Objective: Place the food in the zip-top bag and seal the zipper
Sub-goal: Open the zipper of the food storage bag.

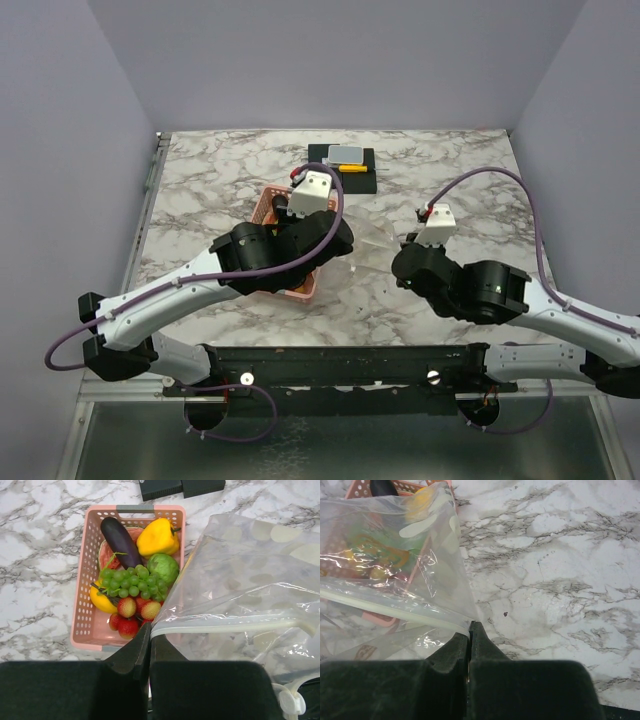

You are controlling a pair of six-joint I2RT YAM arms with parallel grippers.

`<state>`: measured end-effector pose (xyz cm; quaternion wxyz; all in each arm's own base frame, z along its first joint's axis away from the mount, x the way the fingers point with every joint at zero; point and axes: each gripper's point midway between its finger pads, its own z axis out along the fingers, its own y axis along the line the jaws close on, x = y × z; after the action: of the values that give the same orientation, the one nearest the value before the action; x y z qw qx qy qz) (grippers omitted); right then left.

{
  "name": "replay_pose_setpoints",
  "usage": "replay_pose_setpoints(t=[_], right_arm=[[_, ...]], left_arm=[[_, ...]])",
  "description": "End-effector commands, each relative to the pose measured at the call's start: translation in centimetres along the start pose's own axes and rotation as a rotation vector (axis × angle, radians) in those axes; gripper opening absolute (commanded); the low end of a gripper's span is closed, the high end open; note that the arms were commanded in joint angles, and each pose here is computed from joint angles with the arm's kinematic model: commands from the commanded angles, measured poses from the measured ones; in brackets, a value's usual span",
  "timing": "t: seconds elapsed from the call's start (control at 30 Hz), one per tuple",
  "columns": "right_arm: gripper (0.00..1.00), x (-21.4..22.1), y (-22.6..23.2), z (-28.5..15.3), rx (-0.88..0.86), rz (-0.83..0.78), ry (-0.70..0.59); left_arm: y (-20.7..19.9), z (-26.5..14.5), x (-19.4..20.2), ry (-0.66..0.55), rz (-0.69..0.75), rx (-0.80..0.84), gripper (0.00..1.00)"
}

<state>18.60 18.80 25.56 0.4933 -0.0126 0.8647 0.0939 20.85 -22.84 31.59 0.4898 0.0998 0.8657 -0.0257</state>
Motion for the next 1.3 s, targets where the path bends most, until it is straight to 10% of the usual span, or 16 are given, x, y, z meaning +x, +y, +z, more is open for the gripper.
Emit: replay_pose_setpoints(t=[0.0, 0.87, 1.27], right_arm=[[0.01, -0.8, -0.8, -0.4, 0.032, -0.063, -0.004], [0.01, -9.7, 14.5, 1.6, -0.262, -0.103, -0.161], [0.43, -12.6, 20.0, 3.6, -0.357, -0.068, -0.178]], left_arm=[[3.5, -0.8, -1.1, -0.044, 0.054, -0.123, 0.00], [9.6, -5.9, -8.4, -0.315, -0.145, -0.217, 0.00], [12.6, -5.8, -7.7, -0.354, -0.067, -0.423, 0.00]])
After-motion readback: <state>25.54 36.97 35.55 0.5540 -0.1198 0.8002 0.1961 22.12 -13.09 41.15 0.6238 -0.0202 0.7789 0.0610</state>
